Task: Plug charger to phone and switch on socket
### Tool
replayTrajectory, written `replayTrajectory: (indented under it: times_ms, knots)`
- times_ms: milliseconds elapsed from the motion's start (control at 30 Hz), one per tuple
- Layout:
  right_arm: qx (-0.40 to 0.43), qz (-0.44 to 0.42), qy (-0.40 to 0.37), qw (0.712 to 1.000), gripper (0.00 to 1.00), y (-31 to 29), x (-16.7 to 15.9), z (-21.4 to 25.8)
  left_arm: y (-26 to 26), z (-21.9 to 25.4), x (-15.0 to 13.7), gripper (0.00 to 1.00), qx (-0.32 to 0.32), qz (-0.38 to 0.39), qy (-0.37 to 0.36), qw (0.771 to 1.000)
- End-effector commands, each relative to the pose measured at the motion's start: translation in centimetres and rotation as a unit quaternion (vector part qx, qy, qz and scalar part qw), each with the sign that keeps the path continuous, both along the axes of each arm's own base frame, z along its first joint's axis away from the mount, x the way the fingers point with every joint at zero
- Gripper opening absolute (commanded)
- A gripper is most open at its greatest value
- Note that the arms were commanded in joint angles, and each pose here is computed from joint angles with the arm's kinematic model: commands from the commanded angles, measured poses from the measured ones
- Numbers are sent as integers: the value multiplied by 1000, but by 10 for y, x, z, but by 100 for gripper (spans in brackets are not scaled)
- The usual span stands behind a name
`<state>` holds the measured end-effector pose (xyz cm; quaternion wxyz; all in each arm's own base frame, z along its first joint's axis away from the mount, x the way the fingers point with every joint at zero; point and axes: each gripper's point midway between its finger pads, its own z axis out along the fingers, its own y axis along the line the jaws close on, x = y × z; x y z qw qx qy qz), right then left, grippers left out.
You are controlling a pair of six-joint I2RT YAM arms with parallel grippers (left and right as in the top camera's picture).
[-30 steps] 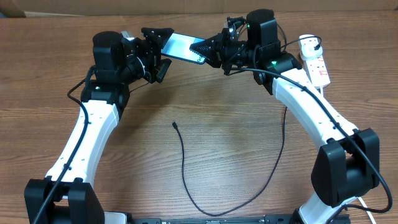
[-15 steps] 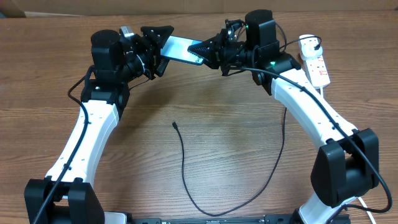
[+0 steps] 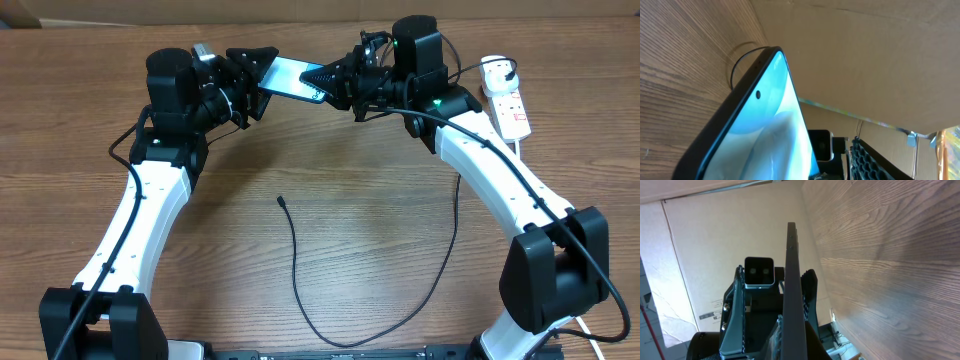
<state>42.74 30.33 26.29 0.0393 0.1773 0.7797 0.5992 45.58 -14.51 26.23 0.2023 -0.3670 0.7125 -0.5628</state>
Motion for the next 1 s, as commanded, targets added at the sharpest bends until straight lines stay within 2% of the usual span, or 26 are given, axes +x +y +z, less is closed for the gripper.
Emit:
replayTrajectory:
  times_ms: [0, 367, 967]
  knots:
    - [12, 33, -4, 999, 4, 13, -15, 9, -4, 3, -2, 54, -3, -14, -8, 1000]
    - [7, 32, -6, 999, 4, 20, -17, 8, -6, 4, -4, 49, -7, -23, -8, 1000]
    - [7, 41, -5, 999, 4, 27, -23, 8, -8, 5, -6, 36, -12, -28, -5, 1000]
